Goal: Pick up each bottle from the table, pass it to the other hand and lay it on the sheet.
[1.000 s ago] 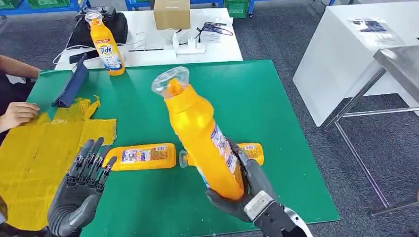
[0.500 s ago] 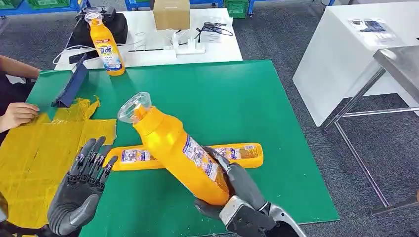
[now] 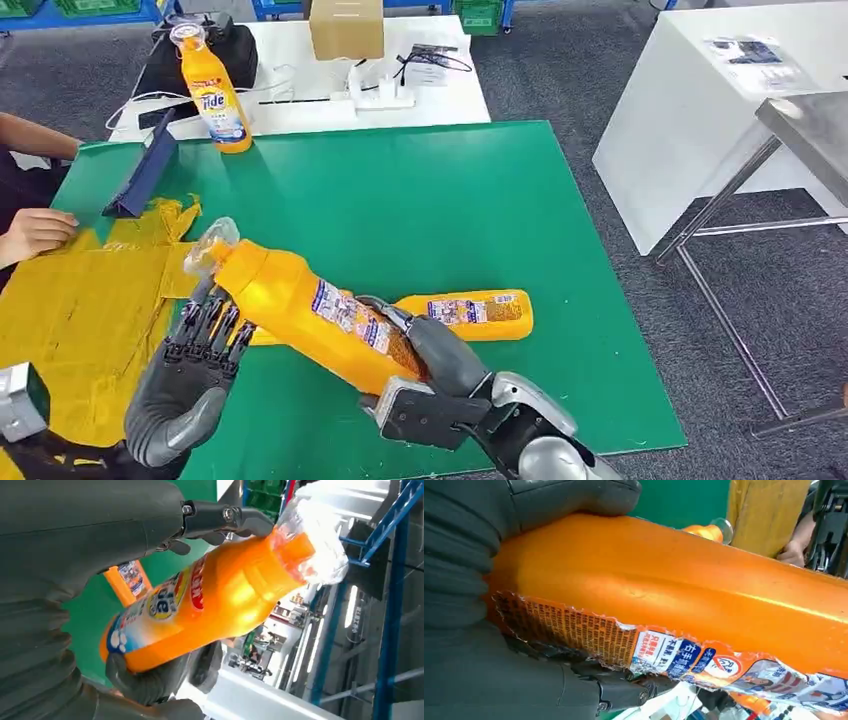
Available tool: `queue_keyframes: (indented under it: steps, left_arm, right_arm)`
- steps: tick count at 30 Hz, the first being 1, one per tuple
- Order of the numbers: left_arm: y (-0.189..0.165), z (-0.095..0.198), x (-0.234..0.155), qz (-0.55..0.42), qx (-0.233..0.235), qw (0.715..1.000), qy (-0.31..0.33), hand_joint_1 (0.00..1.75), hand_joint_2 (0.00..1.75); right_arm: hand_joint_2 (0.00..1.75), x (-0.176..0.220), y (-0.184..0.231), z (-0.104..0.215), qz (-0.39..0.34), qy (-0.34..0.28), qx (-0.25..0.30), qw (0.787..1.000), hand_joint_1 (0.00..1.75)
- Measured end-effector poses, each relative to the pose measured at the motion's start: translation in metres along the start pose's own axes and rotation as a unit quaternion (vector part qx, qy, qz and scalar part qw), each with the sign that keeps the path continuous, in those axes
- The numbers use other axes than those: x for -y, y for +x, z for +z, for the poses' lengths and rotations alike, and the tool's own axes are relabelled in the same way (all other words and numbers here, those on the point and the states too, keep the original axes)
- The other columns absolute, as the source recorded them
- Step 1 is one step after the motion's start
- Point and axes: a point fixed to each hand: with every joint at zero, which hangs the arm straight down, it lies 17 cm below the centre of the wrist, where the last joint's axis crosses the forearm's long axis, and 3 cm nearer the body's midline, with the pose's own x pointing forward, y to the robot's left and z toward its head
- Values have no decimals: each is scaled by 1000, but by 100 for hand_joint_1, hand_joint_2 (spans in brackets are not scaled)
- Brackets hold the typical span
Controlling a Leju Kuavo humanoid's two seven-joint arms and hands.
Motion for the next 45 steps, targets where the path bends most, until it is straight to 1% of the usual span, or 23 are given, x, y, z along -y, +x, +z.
queue_keyframes:
  steps: [10, 17, 28, 33, 39, 40, 45]
  left_arm:
    - [-3, -5, 1, 4, -1, 1000, -6, 0, 175]
    - [-3, -13, -4, -16, -1, 1000, -1, 0, 175]
    - [-12, -16, -4, -25, -16, 1000, -1, 0, 175]
    - [-13, -21, -9, -55, -14, 998, 7, 0, 175]
    - [-12, -23, -11, -64, -11, 998, 10, 0, 175]
    - [-11, -23, -11, -64, -11, 998, 10, 175, 175]
    - [-10, -23, -10, -60, -6, 998, 6, 175, 175]
  right_arm:
    - [175, -2, 6, -20, 30, 27, 1, 999, 175]
    - [175, -9, 30, -38, 43, 53, 19, 998, 175]
    - [175, -25, 47, -45, 56, 81, 40, 994, 175]
    - [175, -32, 59, -50, 56, 97, 46, 993, 175]
    - [175, -36, 69, -55, 61, 109, 53, 991, 175]
    - [175, -36, 70, -55, 63, 110, 53, 991, 175]
    - [175, -38, 69, -56, 63, 114, 53, 990, 175]
